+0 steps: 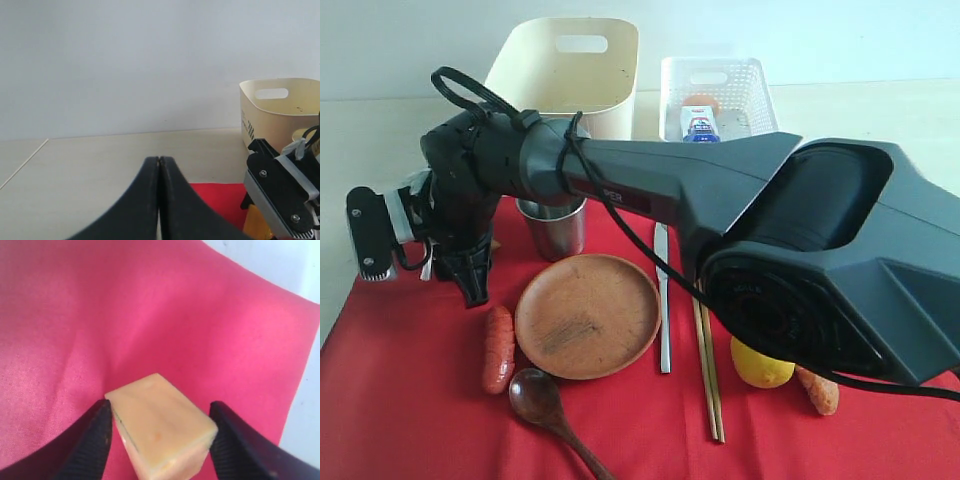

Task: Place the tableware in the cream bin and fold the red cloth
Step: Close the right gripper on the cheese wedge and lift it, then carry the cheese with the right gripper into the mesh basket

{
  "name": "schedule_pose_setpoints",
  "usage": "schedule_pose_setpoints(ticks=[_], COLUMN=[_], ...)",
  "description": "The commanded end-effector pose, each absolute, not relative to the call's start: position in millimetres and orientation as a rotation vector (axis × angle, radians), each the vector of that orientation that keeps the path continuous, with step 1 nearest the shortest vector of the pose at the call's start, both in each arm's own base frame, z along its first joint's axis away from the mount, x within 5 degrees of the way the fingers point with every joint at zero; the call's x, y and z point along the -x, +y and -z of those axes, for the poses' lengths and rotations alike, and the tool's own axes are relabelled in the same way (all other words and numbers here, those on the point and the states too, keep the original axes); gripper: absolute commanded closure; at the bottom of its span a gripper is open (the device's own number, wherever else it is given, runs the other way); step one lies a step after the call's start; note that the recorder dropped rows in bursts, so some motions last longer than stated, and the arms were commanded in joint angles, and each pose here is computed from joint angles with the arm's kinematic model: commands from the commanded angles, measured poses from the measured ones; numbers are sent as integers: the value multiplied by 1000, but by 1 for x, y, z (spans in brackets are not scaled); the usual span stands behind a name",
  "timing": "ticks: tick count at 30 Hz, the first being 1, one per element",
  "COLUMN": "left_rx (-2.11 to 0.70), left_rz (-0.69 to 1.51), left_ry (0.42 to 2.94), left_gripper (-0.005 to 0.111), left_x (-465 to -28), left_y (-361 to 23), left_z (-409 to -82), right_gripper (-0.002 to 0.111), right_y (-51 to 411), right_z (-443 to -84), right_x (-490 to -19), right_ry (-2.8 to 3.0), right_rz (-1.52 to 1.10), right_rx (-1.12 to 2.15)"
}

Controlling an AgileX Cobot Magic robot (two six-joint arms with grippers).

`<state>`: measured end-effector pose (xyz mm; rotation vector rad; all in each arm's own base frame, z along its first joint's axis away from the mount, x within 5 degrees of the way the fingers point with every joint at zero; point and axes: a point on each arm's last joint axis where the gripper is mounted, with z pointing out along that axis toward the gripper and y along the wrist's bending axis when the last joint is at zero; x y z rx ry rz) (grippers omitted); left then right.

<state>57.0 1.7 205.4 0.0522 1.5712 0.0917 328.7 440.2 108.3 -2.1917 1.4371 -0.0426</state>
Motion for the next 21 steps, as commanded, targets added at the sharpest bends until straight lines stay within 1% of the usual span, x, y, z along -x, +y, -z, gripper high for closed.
schedule_pose_setpoints(ticks=[1,5,8,12,18,21], left_rx=[-49,-49,-49,-49,-49,-49], left_rz=[-92,-92,-92,-92,-92,-92], left_ry=[1566,1566,1566,1566,1566,1566], left_gripper=[107,107,107,107,107,107], left_x=[-56,-56,-56,-56,-56,-56], left_y=[2,2,2,2,2,2], left_z=[-206,-206,-206,-206,-206,-206], right_gripper=[108,108,108,108,108,108], right_y=[435,439,440,438,409,385], right_z=[-116,-139,-167,-215,-276,-297], right_x=[-330,-331,-332,-331,-340,-353], right_ry=[1448,1468,1487,1531,1682,1764], right_rz=[71,35,-1,-74,-159,-190], right_rx=[2206,2092,1966,1764,1516,1415])
